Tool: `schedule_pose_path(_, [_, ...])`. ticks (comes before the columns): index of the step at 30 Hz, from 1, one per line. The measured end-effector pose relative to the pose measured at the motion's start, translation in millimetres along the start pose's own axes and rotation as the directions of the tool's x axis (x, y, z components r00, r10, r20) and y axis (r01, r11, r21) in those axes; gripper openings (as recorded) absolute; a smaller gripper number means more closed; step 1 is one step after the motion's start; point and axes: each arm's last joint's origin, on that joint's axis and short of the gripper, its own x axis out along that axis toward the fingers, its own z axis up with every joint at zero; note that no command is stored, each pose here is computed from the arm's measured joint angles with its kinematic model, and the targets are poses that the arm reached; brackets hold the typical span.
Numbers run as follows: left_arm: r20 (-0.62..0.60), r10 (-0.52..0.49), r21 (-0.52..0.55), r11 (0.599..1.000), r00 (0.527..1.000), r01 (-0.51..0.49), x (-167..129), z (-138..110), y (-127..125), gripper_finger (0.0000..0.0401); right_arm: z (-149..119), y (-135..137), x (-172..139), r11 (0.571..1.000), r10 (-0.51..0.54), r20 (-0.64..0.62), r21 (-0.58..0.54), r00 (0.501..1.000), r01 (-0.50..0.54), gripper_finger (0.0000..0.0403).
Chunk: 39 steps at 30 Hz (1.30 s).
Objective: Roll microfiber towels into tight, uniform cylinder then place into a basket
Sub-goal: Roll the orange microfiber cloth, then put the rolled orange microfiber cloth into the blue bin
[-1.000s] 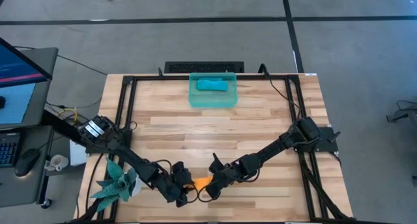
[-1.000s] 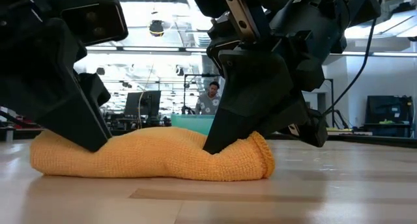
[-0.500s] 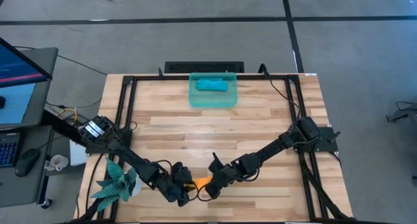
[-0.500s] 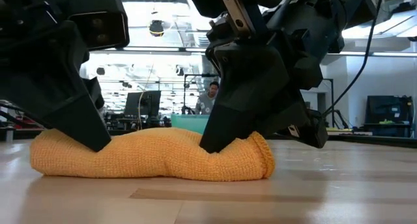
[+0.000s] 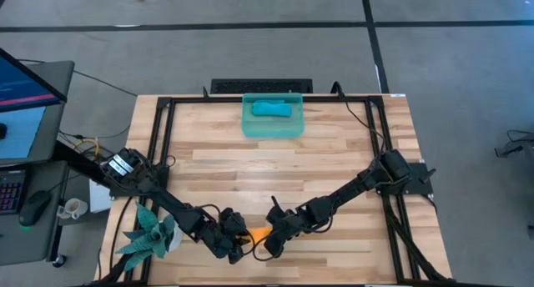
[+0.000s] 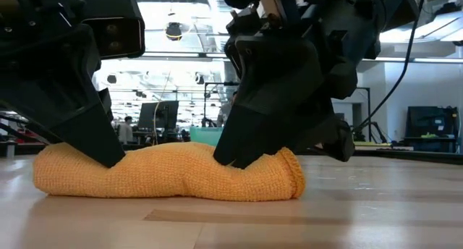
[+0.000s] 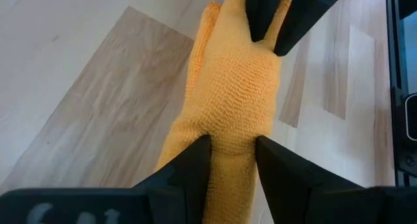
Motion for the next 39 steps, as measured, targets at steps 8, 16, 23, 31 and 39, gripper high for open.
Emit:
schedule_pose_path(8, [0.001,-0.002,-0.005,1.000,1.000,0.002,0.0,0.1,-0.2,0.0123,2.7,5.9,-15.8,0.996,0.005,0.001,-0.090,1.000,-0.005,0.0112])
schedule_pose_path(16, [0.001,-0.008,-0.021,1.000,1.000,0.008,0.6,1.6,0.2,0.0123,-4.6,14.7,-58.9,0.969,-0.108,0.009,-0.224,0.994,0.108,0.0112])
schedule_pose_path(23, [0.002,-0.008,-0.032,0.999,1.000,0.008,0.6,1.7,0.1,0.0123,-41.1,27.1,-76.4,0.917,-0.212,0.098,-0.325,0.972,0.233,0.0112])
schedule_pose_path(31, [0.007,-0.006,-0.032,0.999,1.000,0.006,0.6,1.8,0.2,0.0123,-39.5,39.7,-76.4,0.923,-0.113,0.177,-0.345,0.978,0.169,0.0119])
schedule_pose_path(39, [0.008,-0.005,-0.031,0.999,1.000,0.005,0.6,1.9,0.2,0.0123,4.4,23.0,-72.6,0.940,-0.107,0.175,-0.303,0.979,0.157,0.0205])
